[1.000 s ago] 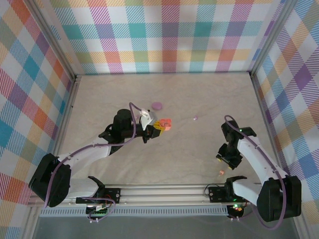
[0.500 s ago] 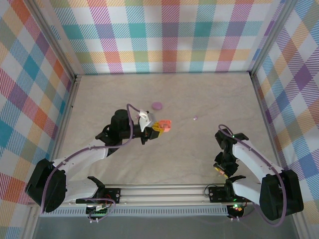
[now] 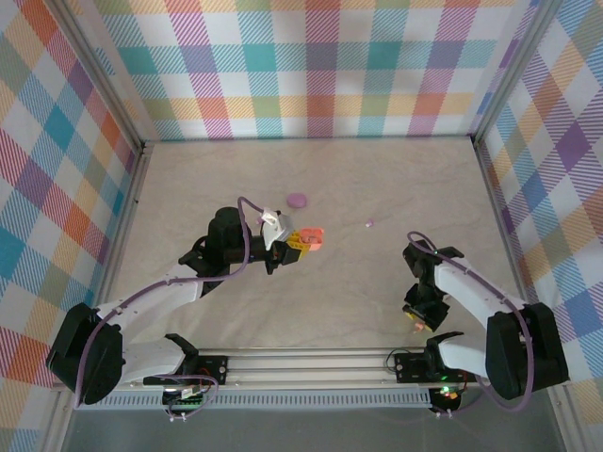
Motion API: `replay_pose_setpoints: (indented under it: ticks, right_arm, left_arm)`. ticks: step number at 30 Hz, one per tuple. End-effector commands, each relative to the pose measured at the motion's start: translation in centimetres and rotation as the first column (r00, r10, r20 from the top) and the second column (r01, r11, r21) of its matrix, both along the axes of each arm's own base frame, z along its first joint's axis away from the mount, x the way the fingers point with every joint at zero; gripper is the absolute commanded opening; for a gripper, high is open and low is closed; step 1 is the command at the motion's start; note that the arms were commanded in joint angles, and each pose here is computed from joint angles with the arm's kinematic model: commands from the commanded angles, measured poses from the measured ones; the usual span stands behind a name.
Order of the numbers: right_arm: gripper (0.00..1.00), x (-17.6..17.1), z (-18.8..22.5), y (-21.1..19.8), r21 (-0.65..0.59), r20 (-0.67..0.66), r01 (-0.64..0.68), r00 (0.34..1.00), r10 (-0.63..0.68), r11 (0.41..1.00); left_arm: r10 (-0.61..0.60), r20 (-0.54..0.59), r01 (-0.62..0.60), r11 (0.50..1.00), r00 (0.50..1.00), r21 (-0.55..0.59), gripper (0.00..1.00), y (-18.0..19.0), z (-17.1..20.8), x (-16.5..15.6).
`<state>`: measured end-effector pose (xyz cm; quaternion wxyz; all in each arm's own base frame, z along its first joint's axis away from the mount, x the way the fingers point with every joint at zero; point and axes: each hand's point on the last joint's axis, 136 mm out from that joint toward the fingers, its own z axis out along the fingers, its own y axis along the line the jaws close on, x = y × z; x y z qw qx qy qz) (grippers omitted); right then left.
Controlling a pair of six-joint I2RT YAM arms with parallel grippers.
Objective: Insert wireless bluetooth earbuds into charging case
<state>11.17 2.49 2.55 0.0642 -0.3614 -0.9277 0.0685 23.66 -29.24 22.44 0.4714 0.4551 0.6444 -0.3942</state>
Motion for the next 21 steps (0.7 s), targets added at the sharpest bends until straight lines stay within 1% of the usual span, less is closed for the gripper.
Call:
replay_pose_setpoints:
  ticks: [1,5,8,11,16,21]
  right_arm:
    - [0.45,0.4,0.5,0.8,0.041,0.027,0.02,0.999,-0.022,0.999]
    - [0.45,1.6,0.6,1.7,0.09,0.105,0.065,0.992,-0.075,0.994]
    - [0.45,1.3,0.7,0.9,0.046,0.098,0.094,0.99,-0.098,0.994]
    - [0.51,0.3,0.8,-0.1,-0.013,0.08,0.153,0.985,-0.151,0.988]
    - [0.53,-0.1,1.0,-0.4,-0.018,0.126,0.276,0.954,-0.271,0.961]
    - [0.55,-1.7,1.3,-1.0,-0.061,0.169,0.41,0.903,-0.395,0.91]
  left_arm:
    - [-0.022,0.055,0.023,0.999,0.998,-0.031,0.0,-0.2,2.3,-0.4]
    - [-0.025,0.062,0.026,0.999,0.998,-0.028,0.0,-0.2,2.6,-0.4]
    - [-0.037,0.077,0.039,0.999,0.996,-0.015,0.0,-0.3,2.9,-0.5]
    - [-0.05,0.102,0.05,0.999,0.993,0.001,0.0,-0.3,3.1,-0.5]
    - [-0.073,0.097,0.076,0.997,0.993,-0.031,0.0,-0.5,4.4,0.3]
    - [-0.142,0.054,0.146,0.986,0.988,-0.077,0.0,-1.4,5.8,0.2]
